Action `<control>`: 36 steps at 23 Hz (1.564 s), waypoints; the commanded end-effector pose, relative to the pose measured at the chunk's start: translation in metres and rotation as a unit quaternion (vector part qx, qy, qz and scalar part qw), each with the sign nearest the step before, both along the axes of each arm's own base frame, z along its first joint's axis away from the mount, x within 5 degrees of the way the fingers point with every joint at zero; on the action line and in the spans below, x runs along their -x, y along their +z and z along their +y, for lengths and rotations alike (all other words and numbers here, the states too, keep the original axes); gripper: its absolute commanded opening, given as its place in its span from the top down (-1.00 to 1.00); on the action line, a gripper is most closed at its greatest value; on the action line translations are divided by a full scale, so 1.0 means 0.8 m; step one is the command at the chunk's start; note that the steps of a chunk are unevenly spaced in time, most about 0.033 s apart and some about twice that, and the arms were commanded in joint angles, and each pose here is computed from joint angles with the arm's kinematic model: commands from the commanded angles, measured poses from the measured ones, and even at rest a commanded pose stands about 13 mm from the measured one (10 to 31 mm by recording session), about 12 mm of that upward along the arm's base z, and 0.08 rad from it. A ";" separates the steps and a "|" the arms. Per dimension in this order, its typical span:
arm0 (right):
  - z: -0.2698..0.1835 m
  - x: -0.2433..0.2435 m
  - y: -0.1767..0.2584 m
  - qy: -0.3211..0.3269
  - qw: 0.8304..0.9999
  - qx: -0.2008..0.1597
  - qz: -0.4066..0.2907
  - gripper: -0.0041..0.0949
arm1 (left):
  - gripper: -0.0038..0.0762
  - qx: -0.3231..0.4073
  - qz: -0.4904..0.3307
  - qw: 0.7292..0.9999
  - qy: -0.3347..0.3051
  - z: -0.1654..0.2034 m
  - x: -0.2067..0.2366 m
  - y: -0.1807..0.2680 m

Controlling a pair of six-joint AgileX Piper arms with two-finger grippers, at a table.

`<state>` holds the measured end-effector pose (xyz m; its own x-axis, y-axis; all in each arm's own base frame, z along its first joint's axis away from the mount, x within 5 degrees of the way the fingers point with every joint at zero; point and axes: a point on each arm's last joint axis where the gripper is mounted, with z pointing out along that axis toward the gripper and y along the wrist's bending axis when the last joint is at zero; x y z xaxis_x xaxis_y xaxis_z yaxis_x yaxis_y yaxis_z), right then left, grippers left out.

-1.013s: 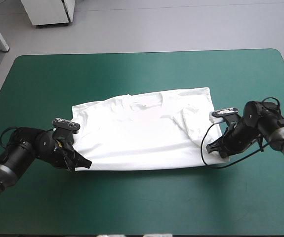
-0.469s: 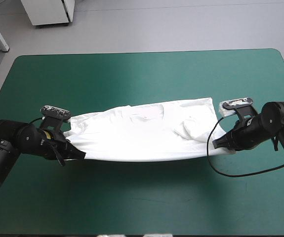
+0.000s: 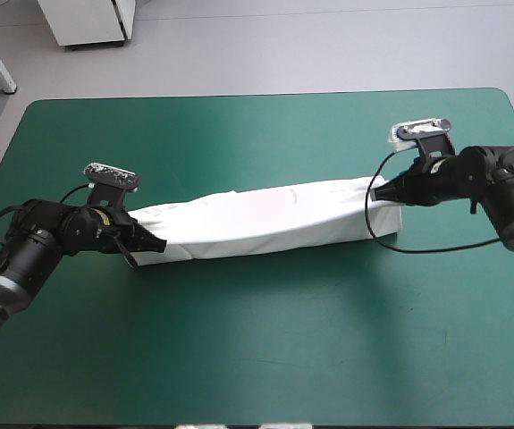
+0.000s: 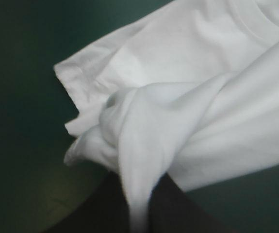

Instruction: Fold the cloth

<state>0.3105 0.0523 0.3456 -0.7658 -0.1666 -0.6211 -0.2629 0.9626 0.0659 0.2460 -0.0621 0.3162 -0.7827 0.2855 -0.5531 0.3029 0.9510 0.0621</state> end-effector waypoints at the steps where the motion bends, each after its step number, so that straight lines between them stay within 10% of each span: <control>1: 0.001 -0.033 0.028 -0.013 0.996 -0.006 -0.088 0.94 | 0.93 -0.001 -0.079 0.997 0.001 -0.004 -0.026 0.013; 17: 0.013 -0.139 -0.071 0.025 0.998 0.040 -0.034 0.89 | 0.92 -0.057 -0.077 0.995 -0.008 -0.022 -0.128 -0.044; 24: 0.016 -0.130 -0.022 0.046 0.998 0.036 -0.032 0.14 | 0.41 -0.086 -0.020 0.996 0.009 -0.015 -0.122 -0.022; 36: -0.059 -0.009 0.106 -0.047 0.991 0.053 -0.114 0.13 | 0.35 0.024 -0.073 0.997 -0.028 -0.015 -0.029 0.084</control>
